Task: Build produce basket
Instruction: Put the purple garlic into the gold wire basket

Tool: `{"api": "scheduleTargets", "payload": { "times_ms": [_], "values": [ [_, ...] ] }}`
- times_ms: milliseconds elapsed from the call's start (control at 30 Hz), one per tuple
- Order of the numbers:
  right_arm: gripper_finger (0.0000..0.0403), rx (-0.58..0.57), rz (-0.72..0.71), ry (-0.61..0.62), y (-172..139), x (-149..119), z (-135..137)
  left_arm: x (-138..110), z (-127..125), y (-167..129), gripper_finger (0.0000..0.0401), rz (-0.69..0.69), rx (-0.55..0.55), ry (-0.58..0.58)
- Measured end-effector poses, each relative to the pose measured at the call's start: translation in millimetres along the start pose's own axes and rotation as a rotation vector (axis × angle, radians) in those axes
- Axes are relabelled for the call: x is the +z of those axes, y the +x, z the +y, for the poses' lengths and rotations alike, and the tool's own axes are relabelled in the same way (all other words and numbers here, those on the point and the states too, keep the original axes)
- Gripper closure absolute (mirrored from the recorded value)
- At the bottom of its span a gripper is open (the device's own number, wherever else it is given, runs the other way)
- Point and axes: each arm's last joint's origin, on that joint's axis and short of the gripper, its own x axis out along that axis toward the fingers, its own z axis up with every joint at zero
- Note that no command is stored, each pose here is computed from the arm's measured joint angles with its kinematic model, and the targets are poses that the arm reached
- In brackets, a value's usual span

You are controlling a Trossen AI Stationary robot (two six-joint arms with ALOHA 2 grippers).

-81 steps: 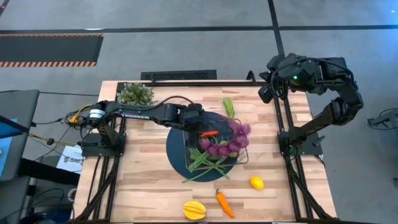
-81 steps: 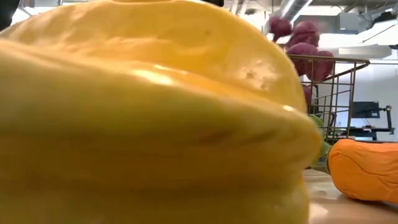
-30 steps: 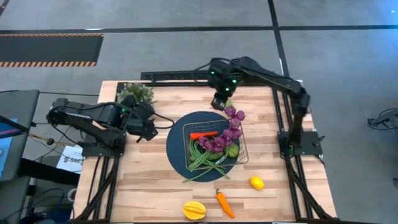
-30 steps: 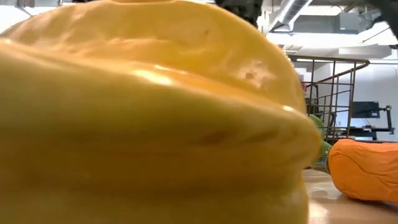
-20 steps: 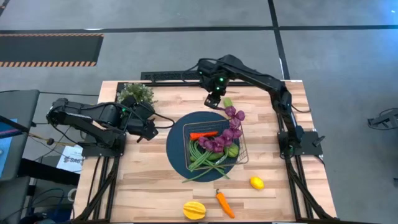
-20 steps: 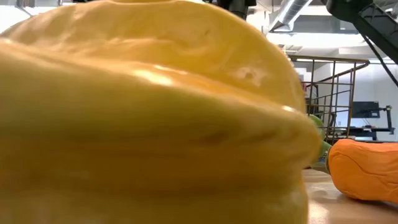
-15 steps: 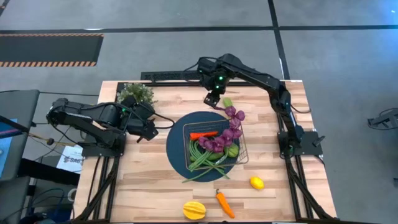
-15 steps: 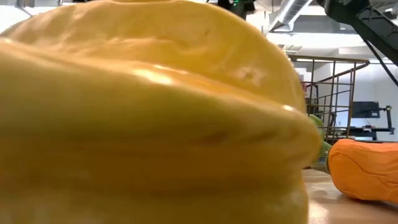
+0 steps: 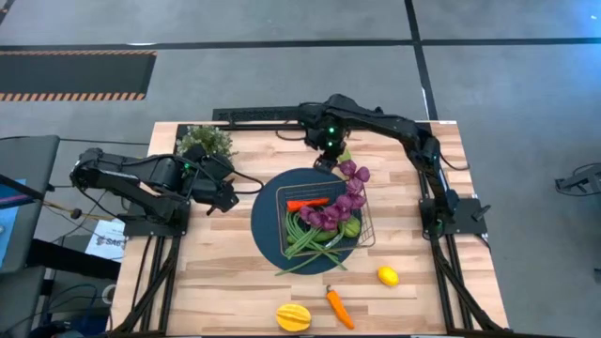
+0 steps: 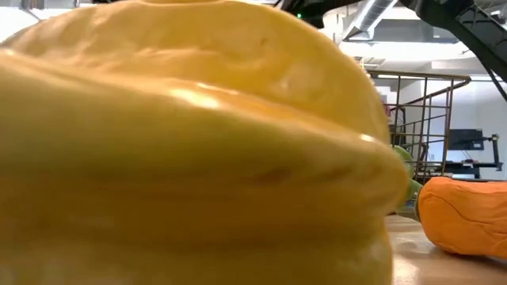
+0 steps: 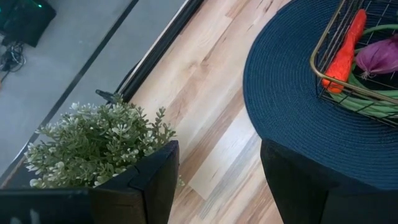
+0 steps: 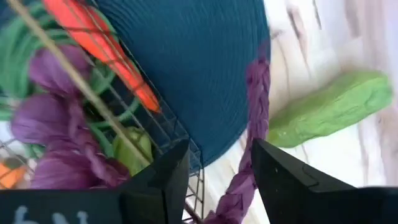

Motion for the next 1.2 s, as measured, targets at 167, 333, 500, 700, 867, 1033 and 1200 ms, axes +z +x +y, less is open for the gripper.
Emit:
{"api": "scheduleTargets", "payload": {
  "times_ms": [167,333,500,700,867,1033,1200],
  "values": [
    [0.0212,-0.033,0.080,0.004,19.0,-3.7,-4.7,0.0,0.0,0.0,0.0186,0.000,0.000,0.000],
    [0.0219,-0.088,0.132,0.005,31.7,-6.9,-9.1,0.1,0.0,0.0,0.0186,0.000,-0.001,0.006],
    [0.0225,-0.092,0.153,0.014,36.3,-8.3,-11.9,0.1,0.0,0.0,0.0186,0.000,-0.001,0.006],
    [0.0257,-0.079,0.149,0.066,36.6,-8.0,-10.2,0.3,-0.3,0.0,0.0186,-0.002,-0.003,0.004],
    [0.0350,0.016,0.155,0.054,38.1,-8.4,2.6,0.3,-0.3,0.0,0.0186,-0.002,-0.003,0.004],
    [0.0379,0.032,0.157,-0.025,38.7,-11.9,29.4,0.3,-0.3,0.0,0.0186,-0.002,-0.003,0.004],
    [0.0385,0.015,0.117,-0.104,29.3,-16.5,58.1,0.4,-0.3,0.0,0.0186,-0.002,-0.003,0.004]
  ]
}}
